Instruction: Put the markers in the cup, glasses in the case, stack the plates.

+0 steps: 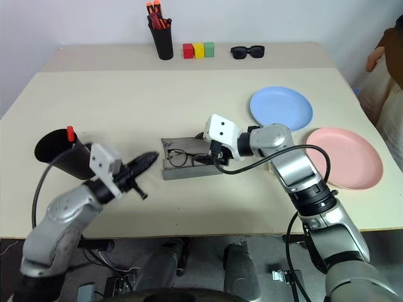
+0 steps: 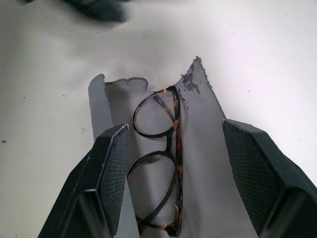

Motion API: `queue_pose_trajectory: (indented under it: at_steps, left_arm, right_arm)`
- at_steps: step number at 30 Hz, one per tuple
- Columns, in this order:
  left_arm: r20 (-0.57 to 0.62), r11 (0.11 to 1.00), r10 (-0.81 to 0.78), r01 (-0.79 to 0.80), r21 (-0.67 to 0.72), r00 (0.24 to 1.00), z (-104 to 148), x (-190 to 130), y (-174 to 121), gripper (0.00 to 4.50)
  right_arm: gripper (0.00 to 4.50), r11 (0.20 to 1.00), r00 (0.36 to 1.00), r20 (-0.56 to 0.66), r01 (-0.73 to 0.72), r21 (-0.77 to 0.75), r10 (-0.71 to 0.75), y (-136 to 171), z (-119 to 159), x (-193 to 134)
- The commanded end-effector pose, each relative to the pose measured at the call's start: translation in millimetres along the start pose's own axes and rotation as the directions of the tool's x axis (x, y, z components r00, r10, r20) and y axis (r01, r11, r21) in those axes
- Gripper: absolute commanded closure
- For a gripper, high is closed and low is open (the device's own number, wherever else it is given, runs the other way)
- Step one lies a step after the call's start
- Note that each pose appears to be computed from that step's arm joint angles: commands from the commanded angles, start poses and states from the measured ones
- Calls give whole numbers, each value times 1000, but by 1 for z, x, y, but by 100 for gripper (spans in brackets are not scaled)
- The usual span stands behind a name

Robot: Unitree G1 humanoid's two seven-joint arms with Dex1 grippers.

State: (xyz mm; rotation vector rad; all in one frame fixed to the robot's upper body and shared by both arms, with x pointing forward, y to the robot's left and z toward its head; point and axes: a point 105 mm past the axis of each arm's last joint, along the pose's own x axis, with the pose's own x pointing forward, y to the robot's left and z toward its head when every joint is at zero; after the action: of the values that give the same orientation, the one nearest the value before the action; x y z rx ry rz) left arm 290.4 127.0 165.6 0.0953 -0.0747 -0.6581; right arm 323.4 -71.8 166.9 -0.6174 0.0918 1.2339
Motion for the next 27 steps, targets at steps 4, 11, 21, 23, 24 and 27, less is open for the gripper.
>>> queue_pose_trajectory:
  at_steps: [4, 11, 21, 23, 24, 27]
  left_arm:
    - [-149, 994, 101, -104, -13, 984, 4, 52, 27, 446]
    - [-343, 984, 93, -140, -115, 935, 1, 83, 40, 446]
    - [-470, 990, -86, 24, -137, 878, -16, 75, 21, 446]
    - [-482, 992, -113, 74, -99, 869, -18, 66, 17, 446]
    - [-483, 992, -121, 94, -80, 867, -18, 62, 15, 446]
    - [-485, 988, -145, 152, -26, 862, -18, 48, 10, 446]
  right_arm:
    - [146, 997, 997, 17, 73, -18, -73, -2, 6, -20]
    - [146, 994, 994, 2, 113, -10, -113, 4, 2, -39]
    - [146, 978, 976, -59, 210, -4, -209, 3, -11, -73]
    - [146, 976, 974, -62, 217, -1, -217, 2, -12, -74]
    - [146, 975, 974, -63, 220, -1, -220, 2, -12, -74]
    - [146, 974, 971, -68, 228, -1, -228, -2, -14, -72]
